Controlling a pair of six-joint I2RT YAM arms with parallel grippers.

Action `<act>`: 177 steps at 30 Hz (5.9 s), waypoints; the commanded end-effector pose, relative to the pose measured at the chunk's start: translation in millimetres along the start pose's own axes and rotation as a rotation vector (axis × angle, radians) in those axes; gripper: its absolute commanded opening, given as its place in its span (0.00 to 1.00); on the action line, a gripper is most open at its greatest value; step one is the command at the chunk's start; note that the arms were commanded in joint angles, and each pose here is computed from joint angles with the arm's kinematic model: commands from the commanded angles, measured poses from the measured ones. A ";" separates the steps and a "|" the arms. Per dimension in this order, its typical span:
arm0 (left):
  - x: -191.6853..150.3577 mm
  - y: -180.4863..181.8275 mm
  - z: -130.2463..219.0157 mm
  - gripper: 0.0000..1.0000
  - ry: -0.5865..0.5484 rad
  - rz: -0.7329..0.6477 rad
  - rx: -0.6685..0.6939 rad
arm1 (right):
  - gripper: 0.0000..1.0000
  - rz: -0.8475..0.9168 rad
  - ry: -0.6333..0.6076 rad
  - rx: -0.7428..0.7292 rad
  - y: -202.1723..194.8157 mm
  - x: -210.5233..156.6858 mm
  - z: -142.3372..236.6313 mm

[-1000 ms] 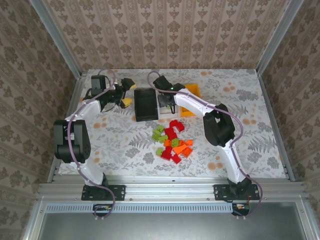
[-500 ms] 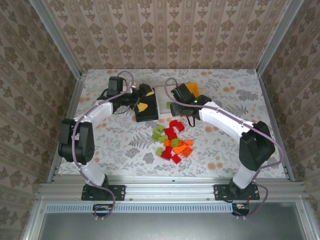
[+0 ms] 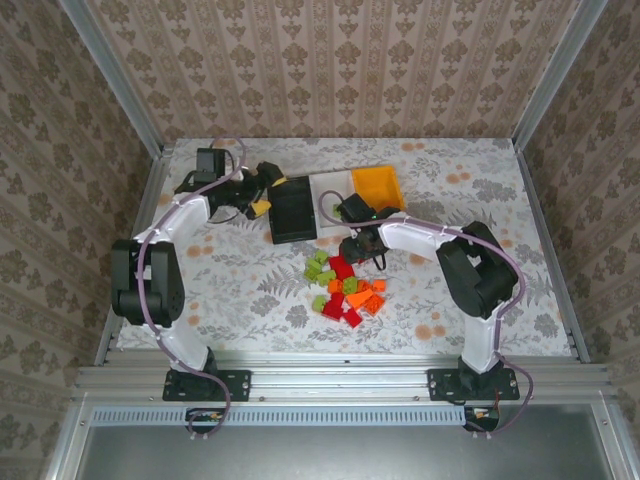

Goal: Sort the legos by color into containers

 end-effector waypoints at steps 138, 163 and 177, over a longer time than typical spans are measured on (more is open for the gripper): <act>-26.4 -41.6 -2.9 0.88 0.022 -0.174 -0.042 | 0.51 -0.052 -0.231 -0.005 38.3 14.3 114.4; -113.7 -59.3 -76.9 0.88 0.314 -0.269 -0.036 | 0.52 -0.327 -0.019 -0.049 -11.0 -88.8 45.7; -111.1 -61.2 -73.6 0.88 0.310 -0.265 -0.042 | 0.35 -0.354 -0.001 -0.074 -12.7 -94.7 33.3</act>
Point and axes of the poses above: each hand's point on the last joint's axis, 136 mm out from that joint toward the fingers, its own z axis back along the fingers, its own y axis along the line the jaws close on, x = y × z, the point moved 8 cm from there along z, back along the fingers, and after that the axes turned 2 degrees about -z, right-handed, at the moved point
